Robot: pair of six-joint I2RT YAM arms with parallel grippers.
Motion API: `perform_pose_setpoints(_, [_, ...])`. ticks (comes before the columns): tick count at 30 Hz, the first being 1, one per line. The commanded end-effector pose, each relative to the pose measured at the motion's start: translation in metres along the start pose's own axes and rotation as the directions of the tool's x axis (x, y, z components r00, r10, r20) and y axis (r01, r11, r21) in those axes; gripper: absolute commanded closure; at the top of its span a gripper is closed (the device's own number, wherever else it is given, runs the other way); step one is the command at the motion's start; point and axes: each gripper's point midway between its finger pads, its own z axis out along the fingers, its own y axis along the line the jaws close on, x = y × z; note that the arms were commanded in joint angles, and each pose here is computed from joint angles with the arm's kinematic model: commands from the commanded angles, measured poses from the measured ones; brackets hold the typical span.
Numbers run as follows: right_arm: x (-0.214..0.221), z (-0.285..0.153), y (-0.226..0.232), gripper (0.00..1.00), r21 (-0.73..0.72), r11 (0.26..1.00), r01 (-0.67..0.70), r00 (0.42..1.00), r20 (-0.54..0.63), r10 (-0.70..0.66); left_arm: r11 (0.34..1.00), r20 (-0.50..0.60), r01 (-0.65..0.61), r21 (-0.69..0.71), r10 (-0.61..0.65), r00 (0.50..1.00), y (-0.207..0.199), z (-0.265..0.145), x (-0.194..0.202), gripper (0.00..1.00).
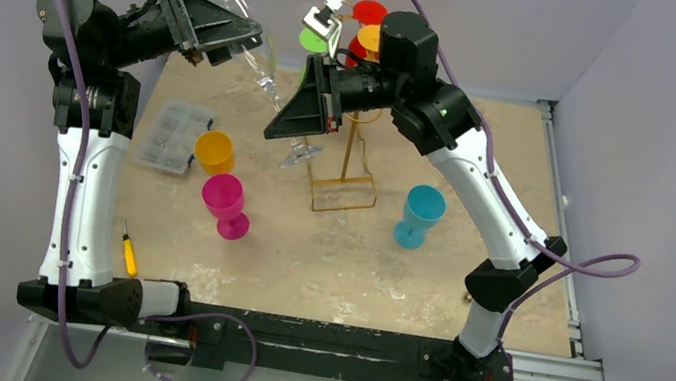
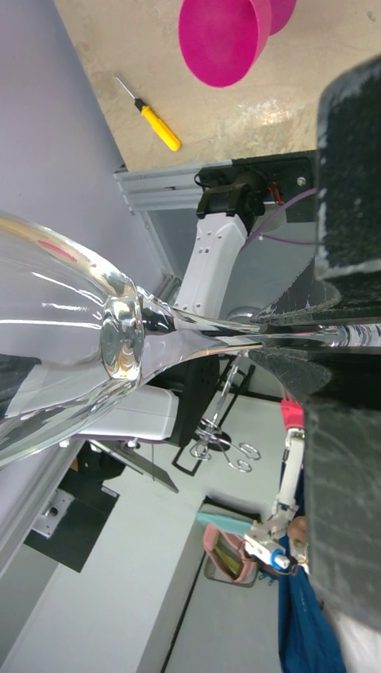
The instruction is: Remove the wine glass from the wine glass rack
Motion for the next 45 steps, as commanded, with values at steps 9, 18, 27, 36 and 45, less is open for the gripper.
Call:
perform_pose_setpoints(9, [-0.006,-0.010,0.029,0.97,-0.030,0.991,0.132,0.991,0.036,-0.131,0.999,-0.008,-0.034,0.032,0.034,0.999,-0.015,-0.002,0.005,0.80])
perform_pose_setpoints(18, [-0.004,-0.012,0.022,0.56,0.013,0.990,0.140,0.989,0.039,-0.141,0.998,0.009,-0.060,0.027,0.060,0.998,-0.015,-0.002,0.002,0.96])
perform_pose_setpoints(27, [-0.006,-0.015,0.018,0.46,0.037,0.990,0.138,0.989,0.049,-0.140,0.995,0.018,-0.098,0.014,0.097,0.995,-0.017,-0.003,0.002,1.00])
perform_pose_setpoints(36, [-0.015,-0.022,0.002,0.32,0.128,0.983,0.134,0.985,0.087,-0.146,0.978,0.046,-0.179,-0.103,0.184,0.982,-0.010,-0.011,0.008,1.00])
perform_pose_setpoints(45, [-0.025,-0.036,-0.020,0.29,0.257,0.959,0.116,0.979,0.135,-0.154,0.945,0.082,-0.244,-0.217,0.267,0.960,0.001,-0.022,0.010,1.00])
